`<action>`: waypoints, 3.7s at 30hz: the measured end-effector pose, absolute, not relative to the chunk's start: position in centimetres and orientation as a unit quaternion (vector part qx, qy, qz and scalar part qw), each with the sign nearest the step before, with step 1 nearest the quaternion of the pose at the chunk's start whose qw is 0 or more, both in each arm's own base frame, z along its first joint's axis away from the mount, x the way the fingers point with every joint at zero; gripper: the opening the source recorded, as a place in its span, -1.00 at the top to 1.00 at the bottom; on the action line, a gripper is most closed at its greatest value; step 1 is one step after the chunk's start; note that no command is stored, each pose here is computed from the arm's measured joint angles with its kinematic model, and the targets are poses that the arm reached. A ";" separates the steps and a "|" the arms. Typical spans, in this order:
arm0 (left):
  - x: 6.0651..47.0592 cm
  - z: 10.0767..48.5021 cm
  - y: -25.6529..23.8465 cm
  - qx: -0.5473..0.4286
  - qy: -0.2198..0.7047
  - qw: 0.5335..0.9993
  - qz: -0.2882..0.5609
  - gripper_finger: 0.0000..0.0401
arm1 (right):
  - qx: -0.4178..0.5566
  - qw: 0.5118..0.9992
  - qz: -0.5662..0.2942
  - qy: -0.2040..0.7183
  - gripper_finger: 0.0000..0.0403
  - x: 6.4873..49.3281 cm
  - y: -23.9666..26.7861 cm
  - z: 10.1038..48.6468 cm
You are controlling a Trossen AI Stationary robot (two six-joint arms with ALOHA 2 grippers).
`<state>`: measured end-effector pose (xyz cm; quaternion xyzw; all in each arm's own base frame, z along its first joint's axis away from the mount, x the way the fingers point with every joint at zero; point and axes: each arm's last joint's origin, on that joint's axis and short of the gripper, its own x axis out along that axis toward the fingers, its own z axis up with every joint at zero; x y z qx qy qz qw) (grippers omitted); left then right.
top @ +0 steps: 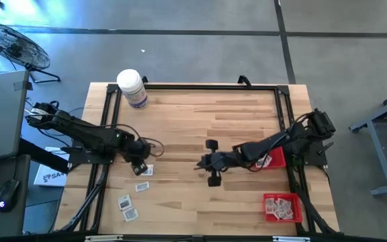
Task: Pick & Place First Aid Supplies
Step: Put the black towelette pack into the top red basket
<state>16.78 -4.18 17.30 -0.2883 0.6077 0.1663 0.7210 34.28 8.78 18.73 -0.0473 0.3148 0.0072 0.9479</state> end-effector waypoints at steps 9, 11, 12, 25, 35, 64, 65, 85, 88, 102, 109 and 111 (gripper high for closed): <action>17.1 17.6 -6.1 -0.332 0.533 0.745 0.226 0.36 | -0.044 0.948 0.002 0.314 0.98 33.5 8.0 17.1; 17.2 17.6 -6.1 -0.358 0.521 0.736 0.243 0.36 | -0.045 0.948 0.002 0.315 0.98 33.4 8.0 16.9; 17.2 17.6 -6.0 -0.372 0.517 0.728 0.253 0.36 | -0.044 0.948 0.002 0.315 0.98 33.3 8.0 16.8; 17.7 15.8 -6.5 -0.440 0.544 0.640 0.316 0.36 | -0.027 0.947 0.024 0.318 0.99 33.3 8.2 16.8; 18.7 14.5 -6.9 -0.435 0.544 0.641 0.322 0.36 | -0.024 0.949 0.025 0.313 0.99 33.4 8.2 16.9; 20.1 14.7 -6.9 -0.376 0.510 0.702 0.325 0.97 | -0.051 0.950 0.041 0.306 0.99 33.2 9.1 17.0; 20.4 15.0 -6.9 -0.367 0.502 0.713 0.324 0.98 | -0.053 0.950 0.040 0.304 0.99 33.2 9.2 17.0; 26.7 19.7 -7.6 -0.185 0.249 0.914 0.262 1.00 | 0.182 0.957 -0.095 0.205 0.34 35.0 5.7 18.1; 27.3 19.4 -7.4 -0.172 0.231 0.917 0.275 1.00 | 0.218 0.953 -0.086 0.193 0.20 35.2 5.5 18.2; 28.8 20.4 -6.8 -0.145 0.174 0.939 0.258 1.00 | 0.244 0.953 -0.122 0.129 0.22 35.9 4.5 18.7; 28.9 20.5 -6.8 -0.143 0.172 0.941 0.253 1.00 | 0.227 0.956 -0.129 0.130 0.68 36.0 3.8 18.7; 28.9 20.4 -6.8 -0.142 0.173 0.941 0.254 1.00 | 0.219 0.958 -0.129 0.132 0.85 36.0 3.8 18.7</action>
